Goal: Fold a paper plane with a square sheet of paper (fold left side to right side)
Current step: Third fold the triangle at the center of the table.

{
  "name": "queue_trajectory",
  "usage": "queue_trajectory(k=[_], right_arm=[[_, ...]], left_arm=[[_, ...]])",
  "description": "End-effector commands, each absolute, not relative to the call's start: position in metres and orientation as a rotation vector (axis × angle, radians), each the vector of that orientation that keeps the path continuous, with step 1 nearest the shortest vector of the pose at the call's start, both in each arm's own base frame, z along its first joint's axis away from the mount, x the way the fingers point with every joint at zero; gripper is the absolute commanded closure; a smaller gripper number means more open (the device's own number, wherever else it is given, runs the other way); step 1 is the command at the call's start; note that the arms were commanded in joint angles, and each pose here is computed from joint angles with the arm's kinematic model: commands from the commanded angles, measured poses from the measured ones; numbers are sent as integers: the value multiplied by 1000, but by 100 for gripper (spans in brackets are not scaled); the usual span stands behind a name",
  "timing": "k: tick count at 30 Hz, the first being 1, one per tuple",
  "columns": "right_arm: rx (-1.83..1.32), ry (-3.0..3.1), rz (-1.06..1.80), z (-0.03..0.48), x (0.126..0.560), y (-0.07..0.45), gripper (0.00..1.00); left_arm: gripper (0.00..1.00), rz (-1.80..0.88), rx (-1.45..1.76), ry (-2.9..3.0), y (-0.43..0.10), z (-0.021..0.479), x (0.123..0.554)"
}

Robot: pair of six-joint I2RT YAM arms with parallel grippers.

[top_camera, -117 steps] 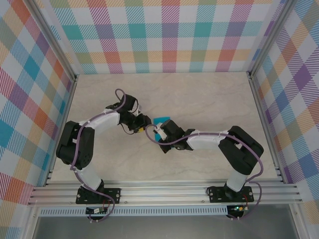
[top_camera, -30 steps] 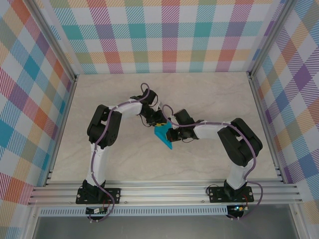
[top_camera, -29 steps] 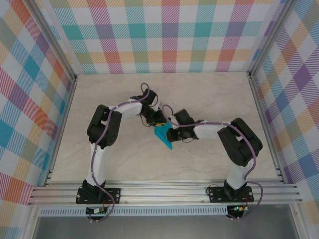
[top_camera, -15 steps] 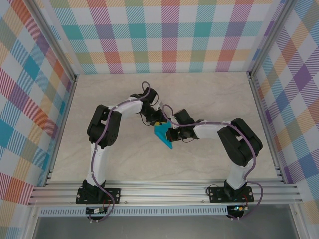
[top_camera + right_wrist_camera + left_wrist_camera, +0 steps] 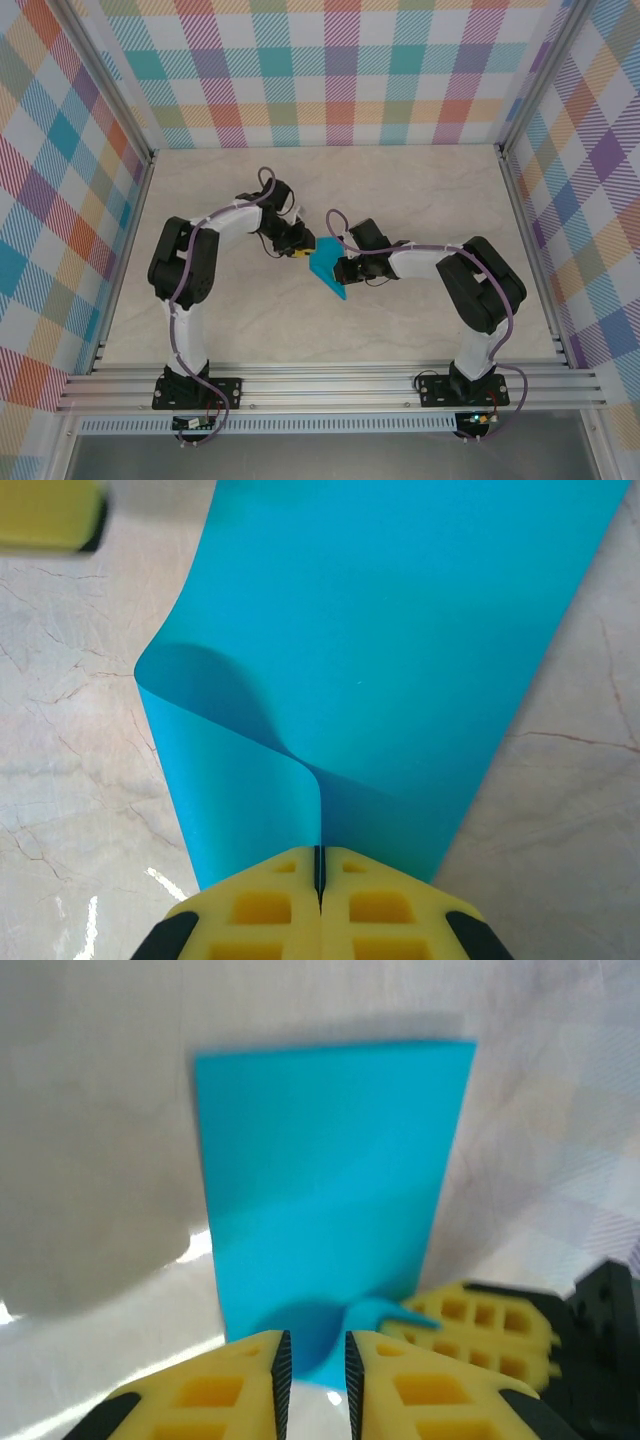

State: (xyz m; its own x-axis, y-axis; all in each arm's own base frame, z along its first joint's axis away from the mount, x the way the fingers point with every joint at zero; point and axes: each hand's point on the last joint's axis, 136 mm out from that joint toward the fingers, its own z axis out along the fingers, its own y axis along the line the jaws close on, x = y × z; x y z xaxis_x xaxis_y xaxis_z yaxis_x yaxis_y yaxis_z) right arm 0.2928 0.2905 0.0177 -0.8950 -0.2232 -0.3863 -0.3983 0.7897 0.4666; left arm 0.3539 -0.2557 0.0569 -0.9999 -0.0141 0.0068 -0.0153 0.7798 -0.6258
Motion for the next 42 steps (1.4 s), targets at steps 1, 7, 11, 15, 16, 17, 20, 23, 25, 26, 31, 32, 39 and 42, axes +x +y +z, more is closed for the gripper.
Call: queue_trajectory(k=[1, 7, 11, 15, 16, 17, 20, 23, 25, 26, 31, 32, 39, 42], right_arm=[[-466, 2795, 738, -10, 276, 276, 100], [-466, 2797, 735, -10, 277, 276, 100], [-465, 2798, 738, -10, 277, 277, 100], [-470, 2796, 744, -8, 277, 278, 100], [-471, 2797, 741, -8, 277, 277, 100], [-469, 2798, 738, -9, 276, 277, 100], [-469, 2797, 737, -8, 276, 277, 100], [-470, 2797, 734, -9, 277, 276, 100], [-468, 2799, 734, -9, 277, 276, 100], [-470, 2801, 733, -9, 276, 276, 100], [-467, 2797, 733, -8, 277, 276, 100], [-466, 2795, 734, -7, 278, 277, 100], [-454, 2731, 798, 32, 289, 282, 81], [-448, 2702, 821, 54, 294, 279, 72]], left_arm=[[80, 1190, 33, -2932, -264, 78, 345], [82, 1257, 4, -2852, -287, 73, 325], [83, 1226, -1, -2843, -297, 58, 318], [85, 1180, 44, -2878, -295, 44, 322], [85, 1169, 47, -2882, -294, 42, 323], [85, 1160, 51, -2883, -294, 40, 322], [85, 1117, 61, -2889, -290, 31, 321], [85, 1082, 69, -2891, -287, 22, 318], [85, 1065, 73, -2891, -285, 16, 317], [85, 1056, 74, -2891, -284, 14, 316], [85, 982, 81, -2901, -278, -1, 313], [85, 969, 79, -2902, -276, -4, 312], [86, 874, 101, -2889, -265, -27, 299], [86, 848, 106, -2890, -261, -32, 296]])
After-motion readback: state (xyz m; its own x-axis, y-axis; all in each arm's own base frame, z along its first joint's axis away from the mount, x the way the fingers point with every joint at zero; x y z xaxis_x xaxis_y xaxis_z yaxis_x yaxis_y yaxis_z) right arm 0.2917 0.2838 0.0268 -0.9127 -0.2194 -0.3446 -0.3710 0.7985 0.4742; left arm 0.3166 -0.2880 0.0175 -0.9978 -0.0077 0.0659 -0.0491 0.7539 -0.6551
